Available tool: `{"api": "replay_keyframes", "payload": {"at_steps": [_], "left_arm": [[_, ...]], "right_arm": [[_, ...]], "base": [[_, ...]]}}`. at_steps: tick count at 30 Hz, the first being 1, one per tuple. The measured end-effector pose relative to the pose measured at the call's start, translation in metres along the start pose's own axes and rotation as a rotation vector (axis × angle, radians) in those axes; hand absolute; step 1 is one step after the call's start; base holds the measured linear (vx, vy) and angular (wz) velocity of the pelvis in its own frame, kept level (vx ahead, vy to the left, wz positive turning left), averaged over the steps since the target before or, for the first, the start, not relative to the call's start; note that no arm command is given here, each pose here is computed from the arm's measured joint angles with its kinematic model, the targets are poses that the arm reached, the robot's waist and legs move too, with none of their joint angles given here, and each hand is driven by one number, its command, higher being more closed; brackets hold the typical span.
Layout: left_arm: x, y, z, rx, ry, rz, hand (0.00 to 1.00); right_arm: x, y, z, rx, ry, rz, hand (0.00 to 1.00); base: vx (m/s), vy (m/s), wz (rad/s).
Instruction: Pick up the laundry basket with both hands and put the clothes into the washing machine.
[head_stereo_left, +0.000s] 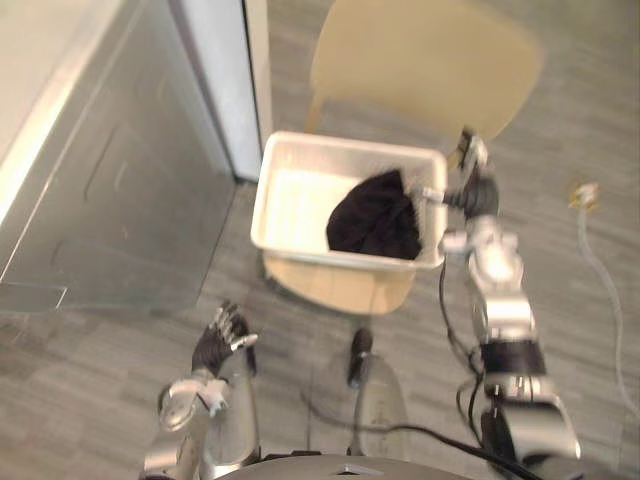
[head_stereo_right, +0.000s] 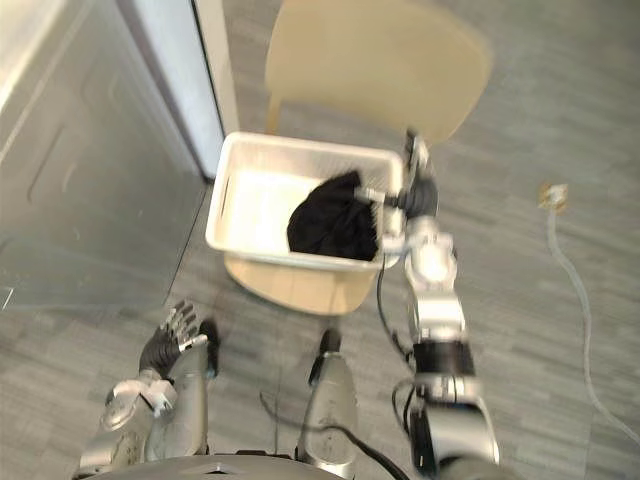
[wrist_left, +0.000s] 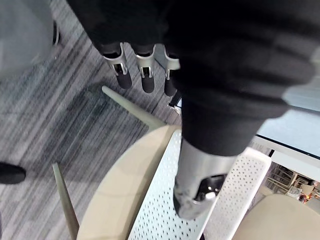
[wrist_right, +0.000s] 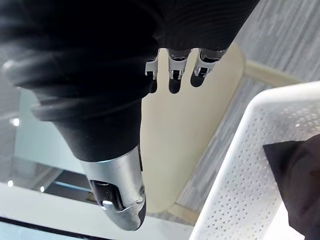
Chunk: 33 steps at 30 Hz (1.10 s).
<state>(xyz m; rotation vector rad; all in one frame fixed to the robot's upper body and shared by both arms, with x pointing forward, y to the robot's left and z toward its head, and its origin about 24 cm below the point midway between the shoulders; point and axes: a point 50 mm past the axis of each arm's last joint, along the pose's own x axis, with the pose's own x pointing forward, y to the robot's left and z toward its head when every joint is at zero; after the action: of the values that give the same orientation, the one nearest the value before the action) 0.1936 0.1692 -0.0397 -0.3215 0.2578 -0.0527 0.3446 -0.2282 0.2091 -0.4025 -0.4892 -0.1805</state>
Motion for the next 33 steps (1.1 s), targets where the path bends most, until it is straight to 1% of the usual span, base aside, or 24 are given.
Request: {"api": "replay_keyframes", "payload": {"at_steps": [3, 4, 5, 6, 8, 10, 11, 13, 16, 20, 23, 26, 28, 30, 33], "left_arm": [[0.002, 0.0, 0.005, 0.001, -0.029, 0.002, 0.0], [0.005, -0.003, 0.008, -0.003, -0.039, -0.002, 0.0], [0.007, -0.005, 0.009, -0.01, -0.045, -0.007, 0.0], [0.012, -0.01, 0.012, -0.018, -0.06, -0.013, 0.0], [0.017, -0.016, 0.015, -0.025, -0.075, -0.026, 0.0], [0.024, -0.024, 0.019, -0.037, -0.095, -0.049, 0.0], [0.025, -0.026, 0.02, -0.045, -0.101, -0.05, 0.0], [0.03, -0.032, 0.025, -0.07, -0.122, -0.05, 0.0], [0.034, -0.036, 0.031, -0.071, -0.144, -0.066, 0.0], [0.04, -0.041, 0.039, -0.066, -0.167, -0.085, 0.0], [0.046, -0.048, 0.043, -0.059, -0.178, -0.116, 0.0], [0.049, -0.052, 0.047, -0.06, -0.19, -0.128, 0.0], [0.055, -0.055, 0.051, -0.058, -0.199, -0.14, 0.0], [0.059, -0.057, 0.052, -0.064, -0.198, -0.145, 0.0], [0.059, -0.064, 0.051, -0.095, -0.192, -0.169, 0.0]], "right_arm": [[0.042, -0.008, 0.033, -0.151, -0.074, -0.009, 0.0], [0.058, -0.015, 0.047, -0.23, -0.092, -0.021, 0.0], [0.062, -0.019, 0.051, -0.255, -0.097, -0.028, 0.0], [0.068, -0.024, 0.058, -0.313, -0.112, -0.044, 0.0], [0.071, -0.027, 0.064, -0.372, -0.121, -0.045, 0.0], [0.077, -0.028, 0.071, -0.492, -0.137, -0.026, 0.0], [0.078, -0.028, 0.07, -0.51, -0.129, -0.017, 0.0], [0.077, -0.019, 0.066, -0.619, -0.118, 0.06, 0.0], [0.073, -0.004, 0.07, -0.724, -0.156, 0.184, 0.0], [0.064, 0.007, 0.08, -0.797, -0.226, 0.297, 0.0], [0.061, 0.009, 0.079, -0.816, -0.231, 0.338, 0.0], [0.059, 0.019, 0.071, -0.844, -0.215, 0.399, 0.0], [0.061, 0.022, 0.058, -0.886, -0.163, 0.442, 0.0], [0.065, 0.02, 0.052, -0.921, -0.12, 0.454, 0.0], [0.074, 0.013, 0.054, -0.941, -0.095, 0.431, 0.0]], "base": [[0.0, 0.065, 0.03], [0.06, 0.027, 0.09], [0.06, 0.016, 0.05], [0.0, 0.0, 0.0], [0.0, 0.0, 0.0], [-0.01, -0.02, -0.06], [-0.02, -0.039, -0.07], [-0.03, -0.054, -0.07], [-0.03, -0.067, -0.1], [-0.02, -0.065, 0.01], [0.0, -0.057, 0.05], [0.0, -0.024, -0.01], [-0.01, -0.037, 0.06], [-0.01, -0.032, 0.11], [-0.01, -0.028, 0.13]]}}
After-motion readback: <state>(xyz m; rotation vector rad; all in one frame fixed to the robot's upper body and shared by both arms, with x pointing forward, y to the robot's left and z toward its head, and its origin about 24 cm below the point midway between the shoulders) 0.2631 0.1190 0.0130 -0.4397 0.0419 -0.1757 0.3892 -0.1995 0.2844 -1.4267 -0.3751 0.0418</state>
